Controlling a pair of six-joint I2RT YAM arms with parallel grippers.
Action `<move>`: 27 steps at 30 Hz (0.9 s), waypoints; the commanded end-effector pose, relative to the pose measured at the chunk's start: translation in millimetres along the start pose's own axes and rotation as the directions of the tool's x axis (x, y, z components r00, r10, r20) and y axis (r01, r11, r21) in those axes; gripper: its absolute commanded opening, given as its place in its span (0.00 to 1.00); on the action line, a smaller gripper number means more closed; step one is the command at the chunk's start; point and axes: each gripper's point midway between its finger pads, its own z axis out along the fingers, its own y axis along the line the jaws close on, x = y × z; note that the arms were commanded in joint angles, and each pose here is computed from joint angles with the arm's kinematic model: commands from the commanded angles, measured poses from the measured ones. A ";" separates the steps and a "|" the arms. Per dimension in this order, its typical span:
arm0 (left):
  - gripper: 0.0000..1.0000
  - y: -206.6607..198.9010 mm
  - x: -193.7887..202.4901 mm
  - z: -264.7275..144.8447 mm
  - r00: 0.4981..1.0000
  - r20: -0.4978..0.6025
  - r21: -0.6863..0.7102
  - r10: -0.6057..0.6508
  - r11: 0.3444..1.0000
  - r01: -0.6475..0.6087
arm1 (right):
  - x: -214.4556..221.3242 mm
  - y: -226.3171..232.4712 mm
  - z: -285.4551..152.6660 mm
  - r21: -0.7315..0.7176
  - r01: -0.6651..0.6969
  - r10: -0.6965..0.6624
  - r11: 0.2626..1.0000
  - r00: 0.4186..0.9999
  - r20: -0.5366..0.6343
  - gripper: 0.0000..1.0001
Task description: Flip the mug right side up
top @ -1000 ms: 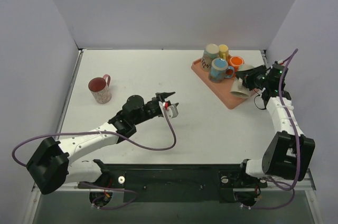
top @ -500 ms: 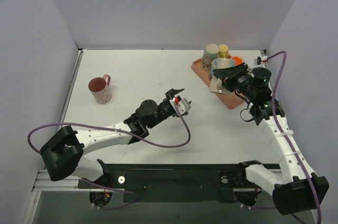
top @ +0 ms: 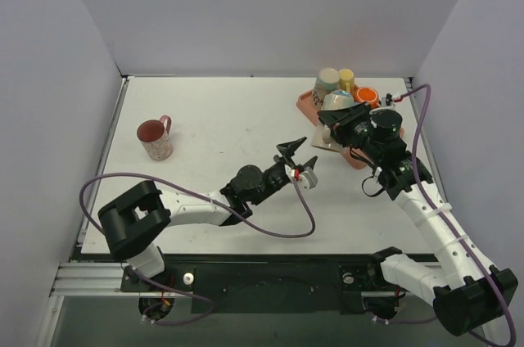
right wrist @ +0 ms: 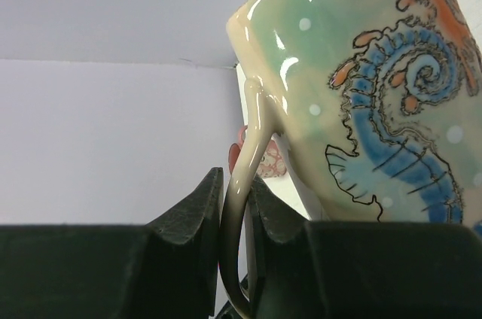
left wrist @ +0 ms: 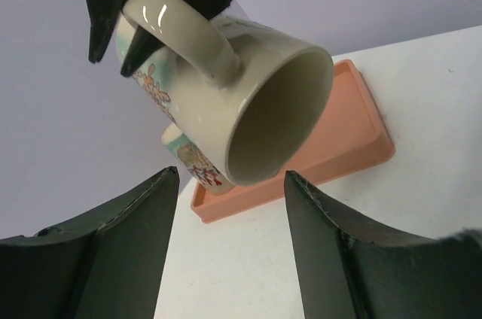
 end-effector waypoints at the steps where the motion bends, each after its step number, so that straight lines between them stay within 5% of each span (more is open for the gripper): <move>1: 0.68 40.2 -42.5 19.3 0.990 0.124 -0.155 0.067 0.987 -0.047 | -25.9 89.4 -33.0 -0.281 -0.004 0.035 0.960 0.994 0.104 0.00; 5: 0.64 43.6 -32.8 28.4 0.990 0.093 -0.200 0.107 0.976 -0.086 | -25.5 92.6 -36.3 -0.291 -0.016 0.049 0.957 0.993 0.108 0.00; 8: 0.46 42.5 -25.2 35.1 0.986 0.080 -0.223 0.147 0.967 -0.126 | -19.2 97.8 -37.0 -0.309 -0.034 0.063 0.950 0.994 0.085 0.00; 14: 0.37 53.7 -13.8 40.4 0.973 0.047 -0.262 0.226 0.943 -0.207 | -12.3 105.8 -38.6 -0.328 -0.049 0.075 0.943 0.995 0.068 0.00; 17: 0.00 61.5 -15.4 43.0 0.967 0.043 -0.282 0.250 0.932 -0.229 | -8.2 104.1 -37.2 -0.331 -0.065 0.088 0.941 0.995 0.055 0.00; 22: 0.00 67.9 -21.4 37.3 0.966 0.040 -0.287 0.254 0.929 -0.233 | -3.6 81.1 -26.6 -0.265 -0.029 0.047 0.964 0.997 0.061 0.00; 24: 0.00 74.9 -20.4 31.4 0.974 0.014 -0.293 0.226 0.932 -0.212 | -3.6 60.2 -24.2 -0.161 0.063 -0.050 0.985 0.996 0.080 0.19; 25: 0.00 80.3 -19.4 26.8 0.977 -0.004 -0.300 0.214 0.932 -0.205 | -2.6 49.0 -22.7 -0.108 0.101 -0.093 0.989 0.993 0.074 0.37; 27: 0.00 91.5 -17.8 20.0 0.985 -0.036 -0.301 0.169 0.938 -0.172 | -1.2 25.6 -21.3 0.002 0.204 -0.204 0.979 0.978 0.046 0.48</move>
